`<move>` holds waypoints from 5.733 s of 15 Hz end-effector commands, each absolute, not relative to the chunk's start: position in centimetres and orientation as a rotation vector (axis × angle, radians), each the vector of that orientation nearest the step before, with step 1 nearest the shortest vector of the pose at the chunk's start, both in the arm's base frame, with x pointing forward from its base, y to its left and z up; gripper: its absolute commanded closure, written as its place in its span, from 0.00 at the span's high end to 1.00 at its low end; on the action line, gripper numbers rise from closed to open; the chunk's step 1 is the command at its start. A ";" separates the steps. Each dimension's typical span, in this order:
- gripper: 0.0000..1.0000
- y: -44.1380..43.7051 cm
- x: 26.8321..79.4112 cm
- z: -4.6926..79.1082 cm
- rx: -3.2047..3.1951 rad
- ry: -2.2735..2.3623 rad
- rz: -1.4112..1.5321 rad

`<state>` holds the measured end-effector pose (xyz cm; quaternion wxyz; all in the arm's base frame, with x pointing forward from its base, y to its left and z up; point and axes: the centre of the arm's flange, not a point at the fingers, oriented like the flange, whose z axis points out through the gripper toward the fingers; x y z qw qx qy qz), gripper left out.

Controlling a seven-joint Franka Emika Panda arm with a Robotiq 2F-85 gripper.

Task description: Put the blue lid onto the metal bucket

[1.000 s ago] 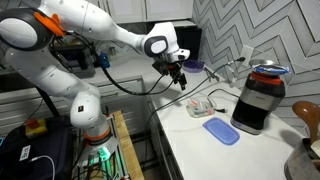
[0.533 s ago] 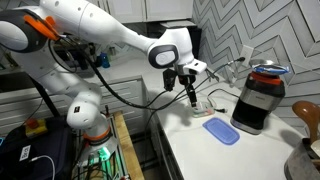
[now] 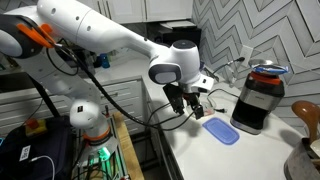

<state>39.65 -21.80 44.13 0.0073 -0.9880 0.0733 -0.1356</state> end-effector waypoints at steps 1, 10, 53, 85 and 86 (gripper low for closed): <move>1.00 -21.6 39.8 44.2 -3.093 0.226 -0.425; 1.00 -32.9 40.8 42.3 -3.044 0.267 -0.454; 0.25 -42.5 48.8 35.3 -2.820 0.622 -0.310; 0.00 -42.7 48.1 37.3 -2.823 0.604 -0.296; 0.00 -43.6 46.7 38.9 -2.811 0.575 -0.314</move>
